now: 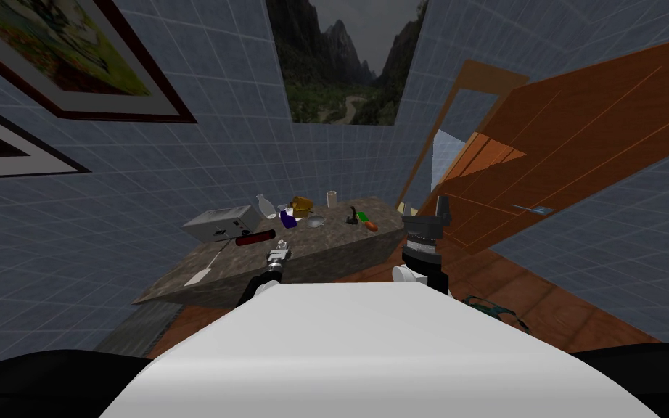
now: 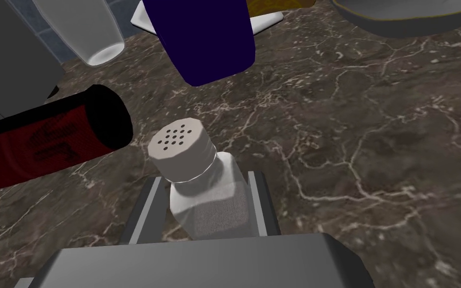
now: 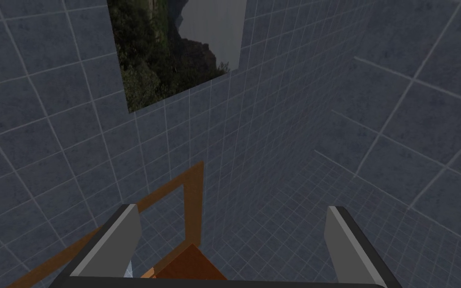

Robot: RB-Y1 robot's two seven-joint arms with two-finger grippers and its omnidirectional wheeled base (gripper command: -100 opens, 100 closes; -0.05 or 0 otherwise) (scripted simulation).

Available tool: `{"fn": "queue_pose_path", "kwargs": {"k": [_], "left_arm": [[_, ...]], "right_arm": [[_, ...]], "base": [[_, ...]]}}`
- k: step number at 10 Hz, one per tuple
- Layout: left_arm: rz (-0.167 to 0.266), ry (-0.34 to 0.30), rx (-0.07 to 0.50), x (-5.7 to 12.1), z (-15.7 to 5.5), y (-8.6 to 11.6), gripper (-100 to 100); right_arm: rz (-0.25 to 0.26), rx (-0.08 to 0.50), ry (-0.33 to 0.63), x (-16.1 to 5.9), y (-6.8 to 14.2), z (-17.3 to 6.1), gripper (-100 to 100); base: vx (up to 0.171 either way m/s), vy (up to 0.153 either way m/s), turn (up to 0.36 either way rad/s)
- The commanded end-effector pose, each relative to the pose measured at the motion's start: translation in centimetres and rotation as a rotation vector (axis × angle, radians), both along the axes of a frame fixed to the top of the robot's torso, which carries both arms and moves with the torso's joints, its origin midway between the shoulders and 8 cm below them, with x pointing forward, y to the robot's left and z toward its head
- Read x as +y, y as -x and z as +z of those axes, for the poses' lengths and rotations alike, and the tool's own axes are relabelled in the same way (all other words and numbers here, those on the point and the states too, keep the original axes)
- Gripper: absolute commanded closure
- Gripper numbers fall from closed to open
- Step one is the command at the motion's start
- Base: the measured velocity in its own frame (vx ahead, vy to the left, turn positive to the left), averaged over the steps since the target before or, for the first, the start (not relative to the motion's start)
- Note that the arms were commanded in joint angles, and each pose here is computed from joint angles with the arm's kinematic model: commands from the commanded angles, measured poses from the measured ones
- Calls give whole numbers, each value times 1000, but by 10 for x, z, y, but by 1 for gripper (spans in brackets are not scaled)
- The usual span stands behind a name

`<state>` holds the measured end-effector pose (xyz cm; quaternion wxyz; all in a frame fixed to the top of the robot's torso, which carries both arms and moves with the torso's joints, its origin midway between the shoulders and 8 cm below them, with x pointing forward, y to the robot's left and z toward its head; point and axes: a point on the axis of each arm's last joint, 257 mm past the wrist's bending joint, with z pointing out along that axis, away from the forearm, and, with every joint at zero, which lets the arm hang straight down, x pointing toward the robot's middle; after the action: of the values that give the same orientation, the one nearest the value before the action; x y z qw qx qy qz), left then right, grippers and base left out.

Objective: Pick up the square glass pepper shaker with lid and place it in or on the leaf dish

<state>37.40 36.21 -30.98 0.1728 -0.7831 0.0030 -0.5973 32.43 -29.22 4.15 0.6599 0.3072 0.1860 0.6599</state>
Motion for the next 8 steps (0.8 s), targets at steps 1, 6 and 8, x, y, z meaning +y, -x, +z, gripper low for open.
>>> {"fn": "queue_pose_path", "kwargs": {"k": [1, 6, 8], "left_arm": [[-16, -41, 0, 10, 6, -3, 100], [-36, -152, -23, 42, 31, -17, 100], [-29, -191, -44, 57, 46, -25, 100]], "right_arm": [[0, 0, 0, 0, 0, 0, 0], [0, 0, 0, 0, 0, 0, 0], [0, 0, 0, 0, 0, 0, 0]], "base": [[2, -29, 10], [6, -67, 19], [13, -81, 33]]}}
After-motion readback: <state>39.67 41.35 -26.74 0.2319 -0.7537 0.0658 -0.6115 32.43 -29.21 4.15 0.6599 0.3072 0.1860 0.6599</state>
